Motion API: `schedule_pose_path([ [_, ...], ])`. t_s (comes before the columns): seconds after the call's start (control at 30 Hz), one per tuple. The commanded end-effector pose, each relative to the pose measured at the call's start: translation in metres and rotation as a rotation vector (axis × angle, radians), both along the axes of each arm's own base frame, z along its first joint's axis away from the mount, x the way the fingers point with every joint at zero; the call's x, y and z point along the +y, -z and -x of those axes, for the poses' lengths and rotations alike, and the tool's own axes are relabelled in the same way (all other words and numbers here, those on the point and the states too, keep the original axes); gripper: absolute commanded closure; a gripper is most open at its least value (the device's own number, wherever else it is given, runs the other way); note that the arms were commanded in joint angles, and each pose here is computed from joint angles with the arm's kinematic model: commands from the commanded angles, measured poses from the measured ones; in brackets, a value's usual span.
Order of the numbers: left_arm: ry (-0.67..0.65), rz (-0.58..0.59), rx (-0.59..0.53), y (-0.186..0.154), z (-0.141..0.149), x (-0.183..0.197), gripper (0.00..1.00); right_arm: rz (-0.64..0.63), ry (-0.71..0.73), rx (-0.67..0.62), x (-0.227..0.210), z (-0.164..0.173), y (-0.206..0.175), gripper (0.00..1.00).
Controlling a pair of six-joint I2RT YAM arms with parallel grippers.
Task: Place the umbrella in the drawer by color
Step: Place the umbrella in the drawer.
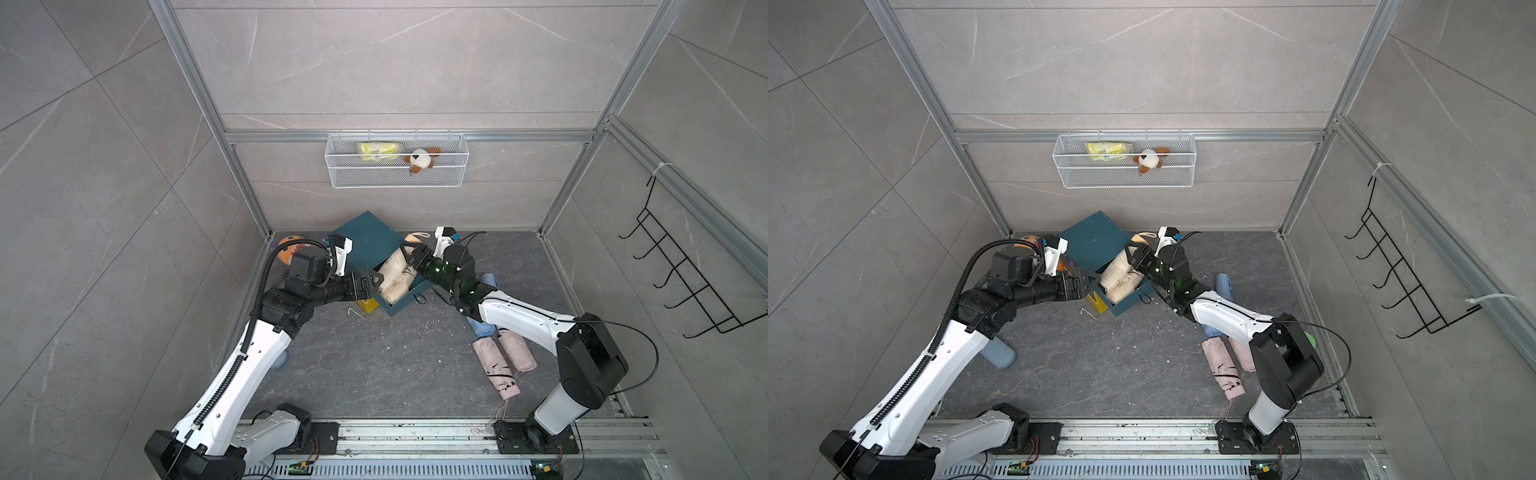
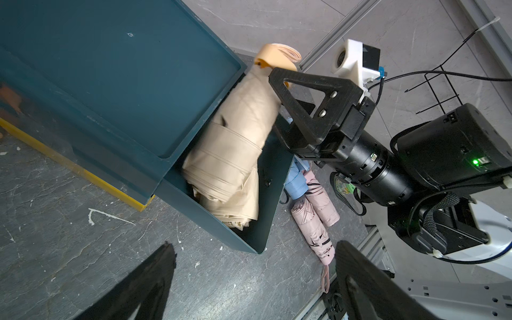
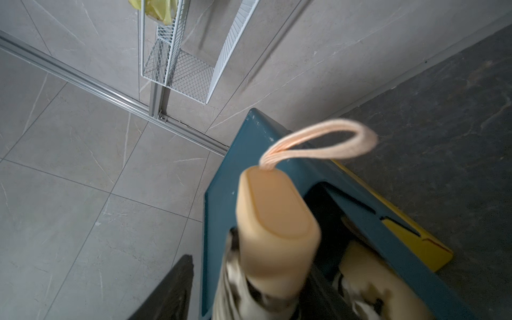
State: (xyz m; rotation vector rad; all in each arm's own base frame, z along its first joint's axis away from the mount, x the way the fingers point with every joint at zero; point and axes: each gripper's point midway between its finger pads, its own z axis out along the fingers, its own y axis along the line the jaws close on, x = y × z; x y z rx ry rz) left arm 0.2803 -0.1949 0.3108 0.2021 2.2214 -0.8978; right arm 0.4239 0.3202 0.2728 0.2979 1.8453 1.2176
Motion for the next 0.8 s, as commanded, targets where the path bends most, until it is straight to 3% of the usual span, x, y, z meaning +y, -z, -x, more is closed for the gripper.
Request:
schedule_pose_path([
  [0.0, 0.018, -0.005, -0.026, -0.003, 0.0, -0.001, 0.07, 0.032, 0.038, -0.067, -0.008, 0.002, -0.033, 0.28],
  [0.43, -0.015, -0.005, -0.024, -0.003, -0.004, 0.002, 0.07, 0.206, 0.136, -0.164, -0.043, 0.013, -0.073, 0.24],
  [0.77, -0.042, -0.015, -0.01, 0.001, -0.012, 0.002, 0.07, 0.311, 0.021, -0.121, -0.027, -0.002, -0.063, 0.24],
])
